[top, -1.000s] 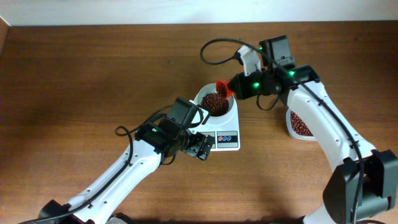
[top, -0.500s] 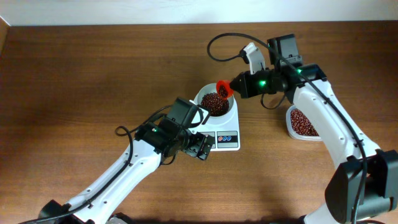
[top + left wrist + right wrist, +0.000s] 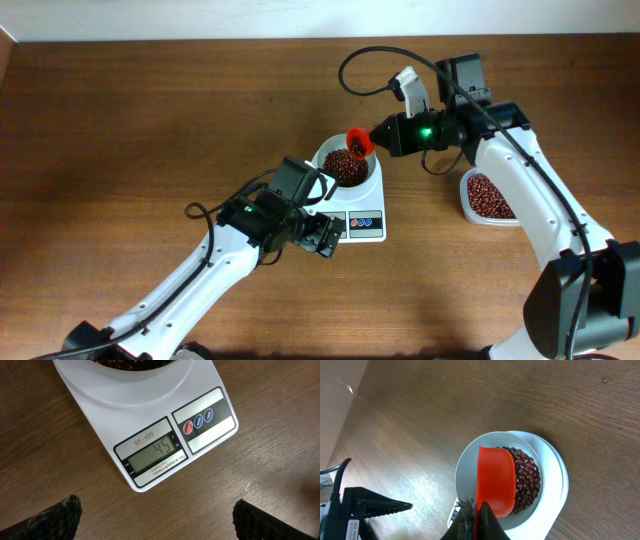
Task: Scoop item into bowl and weigh 50g on scale
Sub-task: 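Tilt the scoop slowly to trickle beans into the bowl, then tip the scoop further over the bowl to add more beans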
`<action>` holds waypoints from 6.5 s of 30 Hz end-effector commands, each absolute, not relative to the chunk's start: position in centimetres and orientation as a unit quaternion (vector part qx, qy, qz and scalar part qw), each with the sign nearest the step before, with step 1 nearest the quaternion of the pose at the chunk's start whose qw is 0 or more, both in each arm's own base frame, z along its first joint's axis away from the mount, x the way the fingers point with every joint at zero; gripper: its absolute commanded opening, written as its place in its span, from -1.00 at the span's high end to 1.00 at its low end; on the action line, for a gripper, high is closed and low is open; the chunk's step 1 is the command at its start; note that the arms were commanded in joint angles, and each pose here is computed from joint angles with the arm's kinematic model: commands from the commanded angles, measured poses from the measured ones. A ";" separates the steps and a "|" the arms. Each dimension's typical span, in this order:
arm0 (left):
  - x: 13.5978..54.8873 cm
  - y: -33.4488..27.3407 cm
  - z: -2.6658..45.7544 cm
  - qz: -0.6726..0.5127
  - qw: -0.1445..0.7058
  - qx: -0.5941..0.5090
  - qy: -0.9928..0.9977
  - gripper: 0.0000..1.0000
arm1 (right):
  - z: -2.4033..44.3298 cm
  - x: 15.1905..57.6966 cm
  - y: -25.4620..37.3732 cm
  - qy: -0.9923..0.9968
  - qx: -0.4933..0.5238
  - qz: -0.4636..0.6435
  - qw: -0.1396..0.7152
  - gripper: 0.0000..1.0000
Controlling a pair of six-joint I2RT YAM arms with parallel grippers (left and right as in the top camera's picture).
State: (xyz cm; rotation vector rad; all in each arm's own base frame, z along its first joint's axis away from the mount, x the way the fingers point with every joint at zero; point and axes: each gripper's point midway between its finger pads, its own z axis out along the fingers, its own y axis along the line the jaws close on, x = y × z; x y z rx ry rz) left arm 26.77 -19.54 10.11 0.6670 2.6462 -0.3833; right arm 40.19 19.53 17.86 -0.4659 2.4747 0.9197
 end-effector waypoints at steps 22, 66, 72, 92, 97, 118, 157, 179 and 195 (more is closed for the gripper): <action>26.8 -19.3 9.9 -0.132 0.191 0.243 0.942 -0.98 | 19.4 40.2 19.6 0.892 -0.175 0.342 0.239 0.92; 26.8 -19.3 9.9 -0.132 0.191 0.243 0.942 -0.98 | 18.6 40.5 21.0 0.898 -0.221 0.269 0.268 0.92; 26.8 -19.4 9.9 -0.132 0.191 0.243 0.942 -0.98 | 18.9 40.8 21.0 0.895 -0.222 0.269 0.277 0.92; 26.8 -19.3 9.9 -0.132 0.191 0.243 0.942 -0.98 | 18.8 40.5 21.4 0.895 -0.229 0.267 0.273 0.92; 26.8 -19.3 9.9 -0.132 0.191 0.243 0.942 -0.98 | 18.0 40.4 20.9 0.901 -0.248 0.228 0.274 0.92; 26.8 -19.3 9.9 -0.132 0.191 0.243 0.942 -0.98 | 18.7 40.7 21.0 0.896 -0.234 0.252 0.280 0.92; 26.8 -19.3 9.9 -0.132 0.191 0.243 0.942 -0.98 | 20.4 39.9 21.3 0.886 -0.293 0.169 0.318 0.92; 26.8 -19.3 9.9 -0.132 0.191 0.243 0.942 -0.98 | 22.0 39.8 21.4 0.882 -0.292 0.134 0.346 0.92; 26.8 -19.3 9.9 -0.132 0.191 0.243 0.942 -0.98 | 24.0 40.1 19.5 0.879 -0.173 0.324 0.303 0.92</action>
